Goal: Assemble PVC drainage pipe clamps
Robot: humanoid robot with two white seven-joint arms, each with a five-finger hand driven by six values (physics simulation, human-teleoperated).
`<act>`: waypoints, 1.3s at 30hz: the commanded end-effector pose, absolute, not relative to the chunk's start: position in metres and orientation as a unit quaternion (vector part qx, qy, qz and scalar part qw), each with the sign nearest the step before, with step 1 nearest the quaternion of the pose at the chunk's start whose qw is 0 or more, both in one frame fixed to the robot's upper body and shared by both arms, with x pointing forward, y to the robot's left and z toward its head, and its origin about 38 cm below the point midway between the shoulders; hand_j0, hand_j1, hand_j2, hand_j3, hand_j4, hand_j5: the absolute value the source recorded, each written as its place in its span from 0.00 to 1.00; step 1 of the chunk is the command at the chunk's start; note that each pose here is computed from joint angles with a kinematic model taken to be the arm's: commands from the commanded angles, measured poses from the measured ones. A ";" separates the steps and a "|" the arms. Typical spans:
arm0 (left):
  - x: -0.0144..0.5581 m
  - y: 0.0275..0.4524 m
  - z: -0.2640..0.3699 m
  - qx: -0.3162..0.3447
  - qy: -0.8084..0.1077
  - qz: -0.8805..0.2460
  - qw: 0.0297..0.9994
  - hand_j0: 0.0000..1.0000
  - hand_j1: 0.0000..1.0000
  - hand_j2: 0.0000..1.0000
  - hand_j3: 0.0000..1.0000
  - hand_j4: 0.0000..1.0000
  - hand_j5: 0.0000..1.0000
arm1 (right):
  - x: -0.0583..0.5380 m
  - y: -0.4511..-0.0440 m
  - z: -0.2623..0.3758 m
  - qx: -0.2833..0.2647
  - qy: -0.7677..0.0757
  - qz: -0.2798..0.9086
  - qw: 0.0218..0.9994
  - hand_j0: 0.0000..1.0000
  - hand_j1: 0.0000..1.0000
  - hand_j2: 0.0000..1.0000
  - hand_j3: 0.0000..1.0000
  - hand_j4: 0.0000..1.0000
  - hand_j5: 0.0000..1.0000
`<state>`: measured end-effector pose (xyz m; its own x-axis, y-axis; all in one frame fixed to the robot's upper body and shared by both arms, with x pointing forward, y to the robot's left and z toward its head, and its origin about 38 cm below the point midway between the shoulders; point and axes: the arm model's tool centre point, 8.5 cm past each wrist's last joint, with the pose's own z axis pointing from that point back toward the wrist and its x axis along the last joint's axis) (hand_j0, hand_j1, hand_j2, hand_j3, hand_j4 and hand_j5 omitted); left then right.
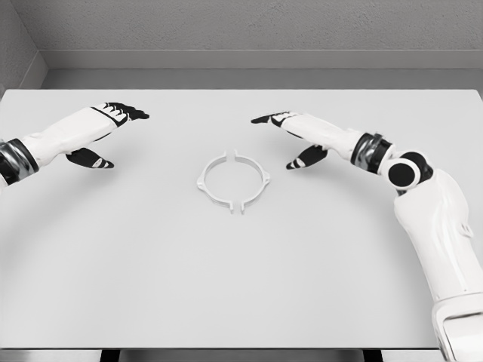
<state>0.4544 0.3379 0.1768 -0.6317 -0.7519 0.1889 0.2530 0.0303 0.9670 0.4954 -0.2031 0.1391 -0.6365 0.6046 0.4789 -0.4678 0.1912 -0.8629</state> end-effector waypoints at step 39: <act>0.453 0.350 0.184 0.213 -0.606 -0.665 0.380 1.00 1.00 1.00 1.00 1.00 1.00 | 0.488 -0.165 0.121 -0.016 -0.635 0.651 0.415 0.97 0.97 0.97 0.97 0.97 0.97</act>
